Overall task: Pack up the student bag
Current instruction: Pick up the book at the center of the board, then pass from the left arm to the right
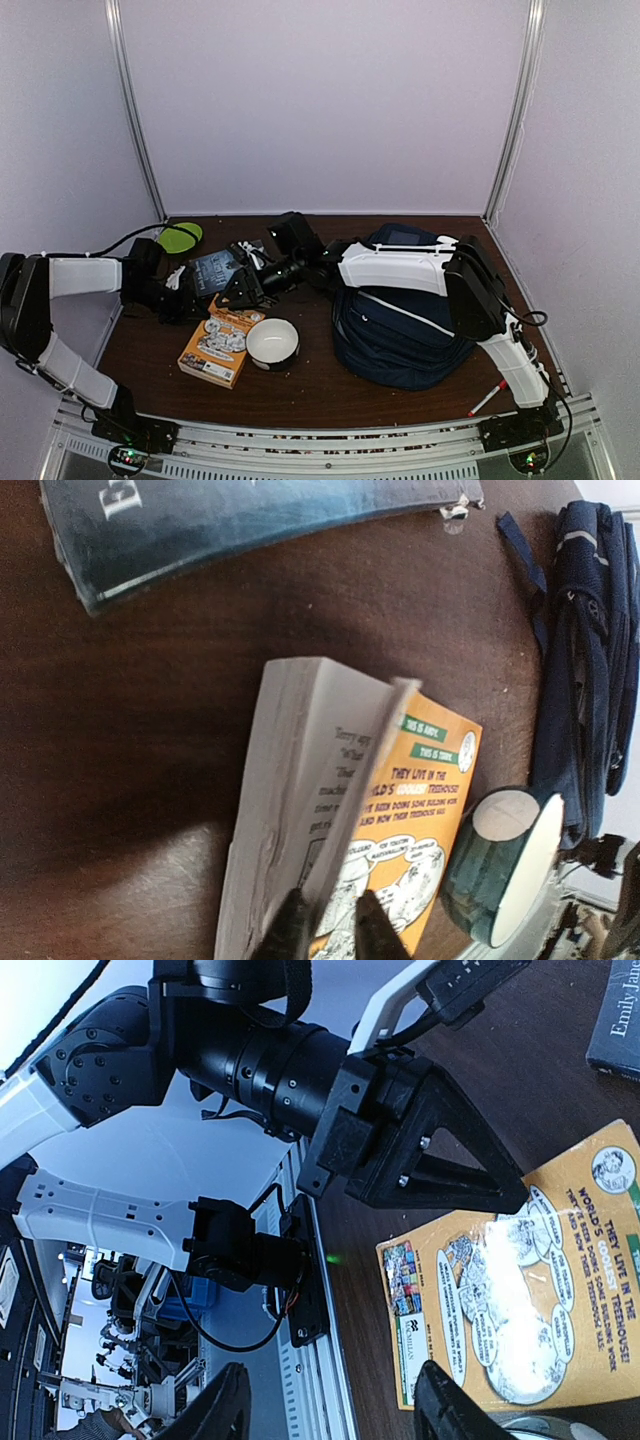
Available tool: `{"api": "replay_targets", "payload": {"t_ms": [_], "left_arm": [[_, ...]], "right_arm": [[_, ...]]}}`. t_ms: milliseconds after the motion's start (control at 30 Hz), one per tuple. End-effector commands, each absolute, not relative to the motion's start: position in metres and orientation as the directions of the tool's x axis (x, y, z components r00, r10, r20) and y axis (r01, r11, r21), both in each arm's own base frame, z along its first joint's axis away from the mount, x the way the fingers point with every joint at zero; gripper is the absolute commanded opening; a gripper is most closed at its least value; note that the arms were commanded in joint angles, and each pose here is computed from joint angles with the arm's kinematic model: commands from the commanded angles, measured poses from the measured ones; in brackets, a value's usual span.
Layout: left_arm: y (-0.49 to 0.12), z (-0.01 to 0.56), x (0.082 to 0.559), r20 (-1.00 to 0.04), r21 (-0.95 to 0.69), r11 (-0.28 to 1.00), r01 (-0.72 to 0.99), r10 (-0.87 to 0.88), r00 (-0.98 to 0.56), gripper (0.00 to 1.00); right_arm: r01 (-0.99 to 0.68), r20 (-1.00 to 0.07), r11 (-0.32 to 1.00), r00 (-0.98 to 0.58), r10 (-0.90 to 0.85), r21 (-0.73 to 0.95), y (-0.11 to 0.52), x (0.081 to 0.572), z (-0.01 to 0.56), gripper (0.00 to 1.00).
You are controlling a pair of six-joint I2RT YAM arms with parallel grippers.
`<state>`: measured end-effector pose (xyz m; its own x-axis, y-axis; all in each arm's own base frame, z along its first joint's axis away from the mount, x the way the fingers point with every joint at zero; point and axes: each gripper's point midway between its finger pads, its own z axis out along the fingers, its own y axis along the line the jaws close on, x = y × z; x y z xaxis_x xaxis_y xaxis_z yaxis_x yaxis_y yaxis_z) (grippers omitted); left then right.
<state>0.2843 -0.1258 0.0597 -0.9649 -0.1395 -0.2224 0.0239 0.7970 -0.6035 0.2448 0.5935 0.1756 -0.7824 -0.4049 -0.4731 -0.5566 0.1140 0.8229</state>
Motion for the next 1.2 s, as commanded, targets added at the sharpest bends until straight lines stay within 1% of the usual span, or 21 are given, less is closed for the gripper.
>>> {"api": "replay_targets", "payload": {"t_ms": [0, 133, 233, 333, 367, 400, 467, 533, 567, 700, 767, 867, 967, 1033, 1167], "left_arm": [[-0.147, 0.071, 0.286, -0.232, -0.692, 0.714, 0.108, -0.077, -0.970, 0.10], [-0.154, 0.074, 0.285, -0.256, -0.671, 0.723, 0.162, -0.022, -0.966, 0.10], [-0.160, 0.071, 0.283, -0.266, -0.644, 0.736, 0.207, 0.039, -0.963, 0.18], [-0.164, 0.065, 0.282, -0.247, -0.650, 0.730, 0.213, 0.063, -0.967, 0.26], [-0.165, 0.062, 0.281, -0.237, -0.655, 0.726, 0.210, 0.067, -0.969, 0.26], [-0.166, 0.060, 0.280, -0.223, -0.662, 0.722, 0.203, 0.070, -0.972, 0.24], [-0.167, 0.062, 0.280, -0.223, -0.669, 0.714, 0.207, 0.072, -0.972, 0.14], [-0.167, 0.066, 0.282, -0.241, -0.667, 0.712, 0.219, 0.072, -0.968, 0.03], [-0.167, 0.071, 0.282, -0.256, -0.663, 0.713, 0.230, 0.073, -0.964, 0.00], [-0.160, 0.089, 0.287, -0.314, -0.619, 0.746, 0.248, 0.055, -0.948, 0.00], [-0.154, 0.105, 0.291, -0.362, -0.589, 0.768, 0.253, 0.029, -0.932, 0.00], [-0.148, 0.138, 0.297, -0.460, -0.561, 0.784, 0.266, -0.028, -0.887, 0.00], [-0.142, 0.165, 0.296, -0.541, -0.542, 0.795, 0.273, -0.081, -0.837, 0.00], [-0.138, 0.177, 0.294, -0.568, -0.536, 0.801, 0.266, -0.109, -0.816, 0.00], [-0.135, 0.194, 0.289, -0.608, -0.539, 0.798, 0.271, -0.145, -0.781, 0.00]], "right_arm": [[-0.573, -0.496, 0.103, -0.775, -0.393, 0.813, 0.591, 0.247, 0.184, 0.56], [-0.576, -0.499, 0.103, -0.773, -0.391, 0.811, 0.591, 0.247, 0.184, 0.56], [-0.575, -0.499, 0.103, -0.774, -0.389, 0.811, 0.591, 0.248, 0.184, 0.56], [-0.578, -0.501, 0.104, -0.772, -0.391, 0.810, 0.591, 0.248, 0.184, 0.56], [-0.579, -0.502, 0.104, -0.772, -0.390, 0.809, 0.591, 0.248, 0.183, 0.56], [-0.579, -0.502, 0.104, -0.771, -0.391, 0.808, 0.591, 0.247, 0.183, 0.56], [-0.583, -0.505, 0.105, -0.769, -0.392, 0.805, 0.591, 0.248, 0.183, 0.56], [-0.586, -0.509, 0.104, -0.767, -0.390, 0.804, 0.590, 0.249, 0.184, 0.56], [-0.587, -0.510, 0.105, -0.767, -0.389, 0.803, 0.590, 0.250, 0.184, 0.56], [-0.598, -0.520, 0.129, -0.768, -0.374, 0.791, 0.586, 0.260, 0.185, 0.56], [-0.608, -0.520, 0.179, -0.771, -0.368, 0.774, 0.580, 0.268, 0.179, 0.57], [-0.614, -0.520, 0.263, -0.779, -0.350, 0.744, 0.570, 0.283, 0.168, 0.62], [-0.599, -0.508, 0.309, -0.796, -0.330, 0.739, 0.562, 0.294, 0.160, 0.66], [-0.587, -0.498, 0.336, -0.807, -0.317, 0.737, 0.558, 0.300, 0.156, 0.69], [-0.540, -0.456, 0.325, -0.838, -0.300, 0.777, 0.562, 0.297, 0.152, 0.72]]}}
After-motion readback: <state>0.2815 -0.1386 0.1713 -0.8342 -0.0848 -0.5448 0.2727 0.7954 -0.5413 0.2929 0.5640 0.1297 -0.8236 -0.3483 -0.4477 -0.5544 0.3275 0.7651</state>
